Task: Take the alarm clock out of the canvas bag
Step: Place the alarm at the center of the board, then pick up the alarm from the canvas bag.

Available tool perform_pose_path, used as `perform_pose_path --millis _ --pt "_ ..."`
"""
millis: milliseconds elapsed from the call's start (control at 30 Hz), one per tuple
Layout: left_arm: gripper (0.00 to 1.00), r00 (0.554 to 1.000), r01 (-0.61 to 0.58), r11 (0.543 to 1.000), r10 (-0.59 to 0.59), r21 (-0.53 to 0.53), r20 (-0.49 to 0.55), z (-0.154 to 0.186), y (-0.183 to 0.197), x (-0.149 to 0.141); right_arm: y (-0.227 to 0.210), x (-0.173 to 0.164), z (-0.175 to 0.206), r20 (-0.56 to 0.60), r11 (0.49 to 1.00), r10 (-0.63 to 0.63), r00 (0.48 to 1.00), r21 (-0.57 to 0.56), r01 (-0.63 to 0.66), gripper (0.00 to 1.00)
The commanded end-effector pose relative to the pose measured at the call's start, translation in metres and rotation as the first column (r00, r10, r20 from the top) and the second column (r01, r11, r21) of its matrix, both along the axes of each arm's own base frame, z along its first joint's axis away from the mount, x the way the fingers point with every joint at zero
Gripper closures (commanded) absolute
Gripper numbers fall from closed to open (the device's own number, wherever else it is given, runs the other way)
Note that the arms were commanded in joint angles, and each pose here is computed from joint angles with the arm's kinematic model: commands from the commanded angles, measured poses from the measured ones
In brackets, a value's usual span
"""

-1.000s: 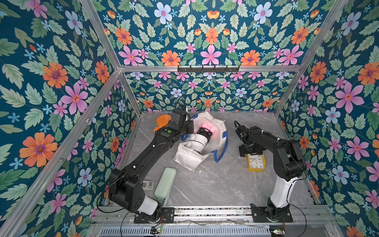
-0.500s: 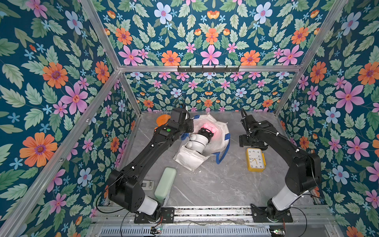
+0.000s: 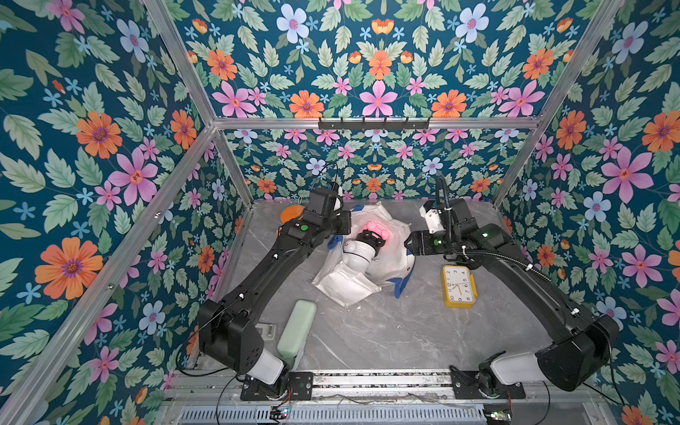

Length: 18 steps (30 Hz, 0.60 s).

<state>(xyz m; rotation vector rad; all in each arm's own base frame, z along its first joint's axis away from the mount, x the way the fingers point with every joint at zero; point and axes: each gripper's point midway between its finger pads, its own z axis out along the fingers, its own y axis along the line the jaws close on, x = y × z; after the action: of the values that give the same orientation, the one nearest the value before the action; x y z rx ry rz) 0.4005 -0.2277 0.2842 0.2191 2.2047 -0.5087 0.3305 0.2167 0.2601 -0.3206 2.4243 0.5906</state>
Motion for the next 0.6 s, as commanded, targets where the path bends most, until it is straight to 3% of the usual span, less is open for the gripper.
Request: perform_pose_path --millis 0,333,367,567 --pt "1.00 0.998 0.052 0.998 -0.050 -0.029 0.049 0.015 -0.010 0.003 0.045 0.000 0.014 0.110 0.988 0.142 0.984 0.049 -0.148 0.18" --pt "1.00 0.989 0.149 0.989 -0.149 0.007 0.019 0.002 -0.019 -0.006 0.088 0.026 -0.028 0.129 0.951 0.309 0.942 -0.051 -0.305 0.22" --pt "1.00 0.988 0.154 0.988 -0.154 0.014 0.020 0.001 -0.019 -0.006 0.092 0.031 -0.045 0.093 0.947 0.319 0.943 -0.069 -0.314 0.23" --pt "1.00 0.982 0.184 0.982 -0.186 0.038 0.040 0.003 -0.019 -0.009 0.110 0.038 -0.064 0.097 0.924 0.382 0.919 -0.046 -0.379 0.27"
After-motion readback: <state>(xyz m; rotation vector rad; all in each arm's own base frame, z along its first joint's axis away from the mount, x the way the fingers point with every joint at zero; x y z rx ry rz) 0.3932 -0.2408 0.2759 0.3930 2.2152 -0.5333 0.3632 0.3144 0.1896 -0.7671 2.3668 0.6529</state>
